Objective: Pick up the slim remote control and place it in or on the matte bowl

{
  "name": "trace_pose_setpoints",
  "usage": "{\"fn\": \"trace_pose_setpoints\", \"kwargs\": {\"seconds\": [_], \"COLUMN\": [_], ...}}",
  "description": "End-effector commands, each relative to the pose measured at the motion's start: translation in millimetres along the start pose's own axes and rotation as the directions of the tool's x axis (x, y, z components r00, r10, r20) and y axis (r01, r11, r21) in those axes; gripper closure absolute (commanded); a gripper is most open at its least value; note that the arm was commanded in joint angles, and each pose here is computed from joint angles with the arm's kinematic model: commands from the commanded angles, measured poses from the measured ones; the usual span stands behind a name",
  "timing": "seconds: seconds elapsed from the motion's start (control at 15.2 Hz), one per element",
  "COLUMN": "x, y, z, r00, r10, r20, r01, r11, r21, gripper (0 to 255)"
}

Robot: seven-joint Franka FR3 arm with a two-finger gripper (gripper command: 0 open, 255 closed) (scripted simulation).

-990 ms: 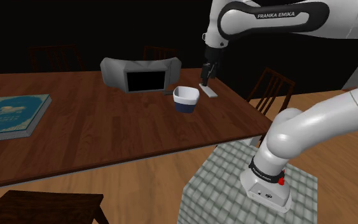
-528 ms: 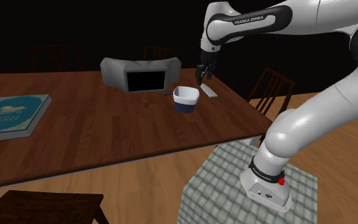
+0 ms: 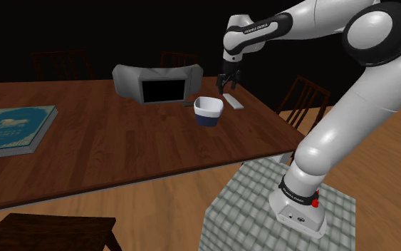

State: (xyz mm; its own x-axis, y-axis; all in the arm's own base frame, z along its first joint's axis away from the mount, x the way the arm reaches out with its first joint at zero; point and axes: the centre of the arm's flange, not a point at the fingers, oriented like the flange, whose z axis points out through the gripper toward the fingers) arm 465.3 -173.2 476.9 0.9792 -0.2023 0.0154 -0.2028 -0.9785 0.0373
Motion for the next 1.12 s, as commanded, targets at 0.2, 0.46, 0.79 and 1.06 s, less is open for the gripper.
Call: {"fn": "trace_pose_setpoints", "kwargs": {"seconds": [0.2, 0.46, 0.79, 1.06], "x": [35, 60, 85, 102], "y": [49, 91, 145, 190], "z": [31, 55, 86, 111], "r00": [0.995, 0.983, 0.960, 0.933], "r10": [0.102, 0.182, 0.281, 0.357], "r20": [0.008, 0.016, 0.026, 0.034], "r01": [-0.102, -0.182, -0.281, -0.358], "r11": [0.995, 0.983, 0.960, 0.934], "r21": [0.006, 0.011, 0.016, 0.020], "gripper": [0, 0, 0, 0]}}
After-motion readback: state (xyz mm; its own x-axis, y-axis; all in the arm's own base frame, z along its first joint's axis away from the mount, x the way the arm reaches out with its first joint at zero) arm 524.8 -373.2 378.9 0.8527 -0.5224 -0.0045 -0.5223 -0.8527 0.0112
